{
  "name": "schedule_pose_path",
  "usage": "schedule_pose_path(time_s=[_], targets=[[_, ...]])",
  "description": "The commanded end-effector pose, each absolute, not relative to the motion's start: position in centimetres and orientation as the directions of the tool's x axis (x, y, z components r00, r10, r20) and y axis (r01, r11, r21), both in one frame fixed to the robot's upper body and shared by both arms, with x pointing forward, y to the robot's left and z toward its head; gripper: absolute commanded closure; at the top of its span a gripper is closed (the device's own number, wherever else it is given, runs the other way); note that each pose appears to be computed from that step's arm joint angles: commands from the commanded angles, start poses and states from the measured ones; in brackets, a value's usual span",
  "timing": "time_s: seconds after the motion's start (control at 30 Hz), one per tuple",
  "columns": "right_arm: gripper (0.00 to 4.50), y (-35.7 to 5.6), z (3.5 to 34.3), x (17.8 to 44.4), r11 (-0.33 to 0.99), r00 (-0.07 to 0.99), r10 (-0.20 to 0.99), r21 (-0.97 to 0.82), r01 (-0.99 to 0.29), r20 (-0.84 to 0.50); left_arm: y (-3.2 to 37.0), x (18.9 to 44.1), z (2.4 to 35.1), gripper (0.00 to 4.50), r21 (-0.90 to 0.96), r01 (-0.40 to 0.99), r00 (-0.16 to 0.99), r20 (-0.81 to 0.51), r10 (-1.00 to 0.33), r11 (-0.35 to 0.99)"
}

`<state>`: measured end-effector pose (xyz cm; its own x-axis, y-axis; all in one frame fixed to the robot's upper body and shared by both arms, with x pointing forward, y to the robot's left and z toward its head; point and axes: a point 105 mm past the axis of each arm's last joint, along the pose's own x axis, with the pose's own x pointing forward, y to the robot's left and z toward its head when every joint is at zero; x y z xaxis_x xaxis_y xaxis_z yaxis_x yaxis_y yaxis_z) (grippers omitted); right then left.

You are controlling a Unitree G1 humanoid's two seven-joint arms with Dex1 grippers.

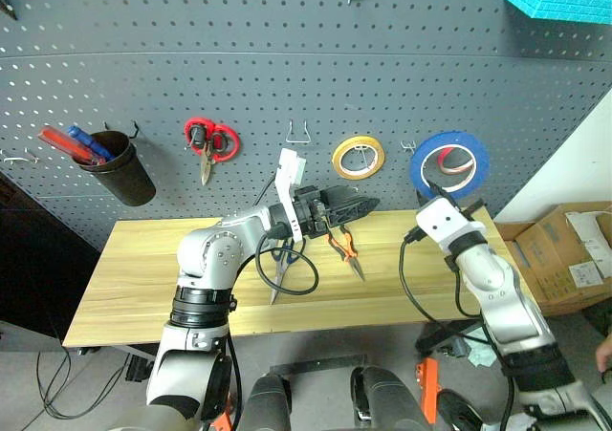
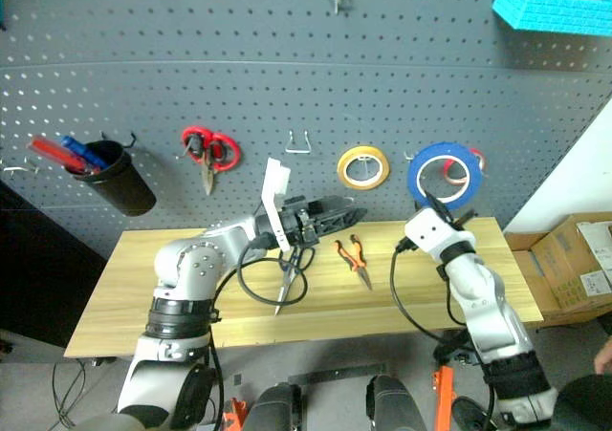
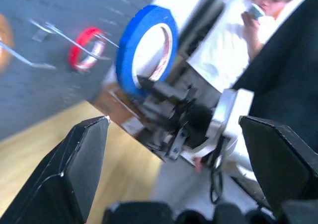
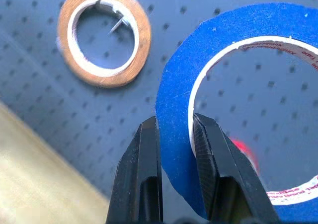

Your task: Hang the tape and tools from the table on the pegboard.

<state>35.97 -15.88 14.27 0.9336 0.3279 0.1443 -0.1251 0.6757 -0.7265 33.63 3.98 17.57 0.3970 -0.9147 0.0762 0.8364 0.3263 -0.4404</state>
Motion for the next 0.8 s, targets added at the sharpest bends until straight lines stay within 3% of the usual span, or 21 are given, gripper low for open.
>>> schedule_pose_path(time_s=[0.03,0.27,0.43,0.8], targets=[[3.97,-15.5,15.1,36.4,0.727,0.89,0.417,-0.655,-0.205,0.184,3.8,33.9,18.8,0.0,-0.394,0.855,0.412,0.118,-0.903,0.338],[3.97,-14.5,13.2,37.1,0.796,0.854,0.515,-0.412,-0.443,0.077,4.6,33.5,18.3,0.0,-0.403,0.837,0.449,0.115,-0.886,0.371],[3.97,-14.6,12.9,37.4,0.82,0.858,0.511,-0.33,-0.468,0.054,4.9,33.4,18.0,0.0,-0.4,0.829,0.466,0.105,-0.879,0.392],[0.23,-15.6,12.1,37.2,0.854,0.895,0.445,-0.315,-0.414,0.027,5.1,33.4,18.1,0.0,-0.398,0.826,0.473,0.103,-0.875,0.4]])
